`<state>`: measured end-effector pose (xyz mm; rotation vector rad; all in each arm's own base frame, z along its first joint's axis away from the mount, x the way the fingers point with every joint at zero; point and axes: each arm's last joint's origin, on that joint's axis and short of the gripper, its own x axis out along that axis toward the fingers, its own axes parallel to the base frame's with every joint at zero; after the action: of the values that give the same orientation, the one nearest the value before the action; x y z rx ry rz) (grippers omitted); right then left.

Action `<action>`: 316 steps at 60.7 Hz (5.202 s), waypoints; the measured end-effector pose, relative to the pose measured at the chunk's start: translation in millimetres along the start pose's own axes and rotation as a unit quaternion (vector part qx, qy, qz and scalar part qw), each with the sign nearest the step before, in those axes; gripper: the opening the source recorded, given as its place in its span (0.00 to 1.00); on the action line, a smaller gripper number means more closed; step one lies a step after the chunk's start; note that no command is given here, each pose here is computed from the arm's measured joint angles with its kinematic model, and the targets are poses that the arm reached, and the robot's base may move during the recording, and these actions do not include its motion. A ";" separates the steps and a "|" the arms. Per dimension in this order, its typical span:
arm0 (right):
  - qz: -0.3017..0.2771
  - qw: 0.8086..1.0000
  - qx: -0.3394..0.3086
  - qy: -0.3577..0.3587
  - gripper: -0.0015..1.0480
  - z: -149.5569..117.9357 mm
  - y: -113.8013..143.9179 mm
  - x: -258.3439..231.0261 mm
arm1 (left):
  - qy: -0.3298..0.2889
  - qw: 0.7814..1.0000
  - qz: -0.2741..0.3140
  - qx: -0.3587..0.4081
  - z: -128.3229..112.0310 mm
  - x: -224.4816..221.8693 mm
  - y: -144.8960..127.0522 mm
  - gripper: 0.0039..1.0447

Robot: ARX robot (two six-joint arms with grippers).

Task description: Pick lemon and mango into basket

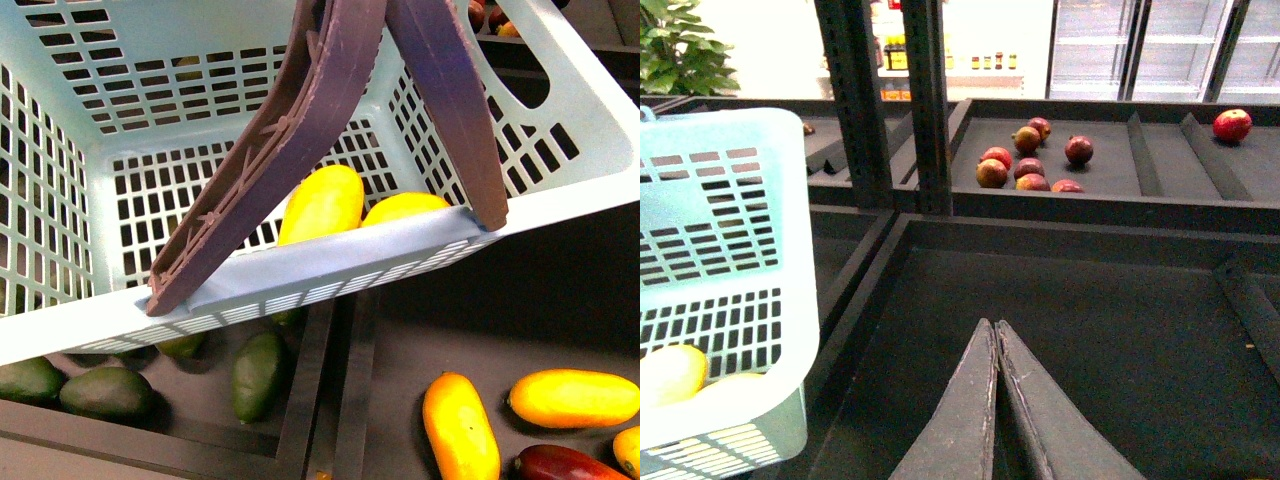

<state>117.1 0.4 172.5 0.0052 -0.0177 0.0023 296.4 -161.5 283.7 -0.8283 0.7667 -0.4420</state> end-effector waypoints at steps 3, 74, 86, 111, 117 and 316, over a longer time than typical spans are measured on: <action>0.000 1.000 0.000 0.000 0.02 0.0 0.0 -1.1 | 0.000 1.000 0.000 0.000 0.0 0.0 0.0 0.04; 0.000 1.000 -0.001 0.003 0.80 -3.1 0.0 -20.1 | -0.001 1.000 0.001 0.000 0.1 0.0 0.1 0.04; -0.002 1.000 -0.001 0.002 0.91 -3.1 -0.1 -20.2 | 0.000 1.000 0.000 0.000 -0.7 0.2 -0.5 0.04; 0.000 1.000 -0.001 0.003 0.92 -3.2 0.0 -20.2 | 0.005 1.000 -0.003 -0.002 -2.5 0.7 -2.0 0.04; 0.000 1.000 -0.001 0.002 0.92 -3.1 0.0 -20.3 | 0.000 1.000 0.001 -0.003 -1.1 0.5 -0.2 0.04; -0.001 1.000 -0.001 0.003 0.92 -3.4 -0.3 -20.2 | -0.306 0.851 0.298 -0.306 28.6 75.3 112.5 0.94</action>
<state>96.9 0.0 168.8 0.0029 -0.0109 0.0000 374.1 -125.7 174.9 -1.1755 0.5118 0.6502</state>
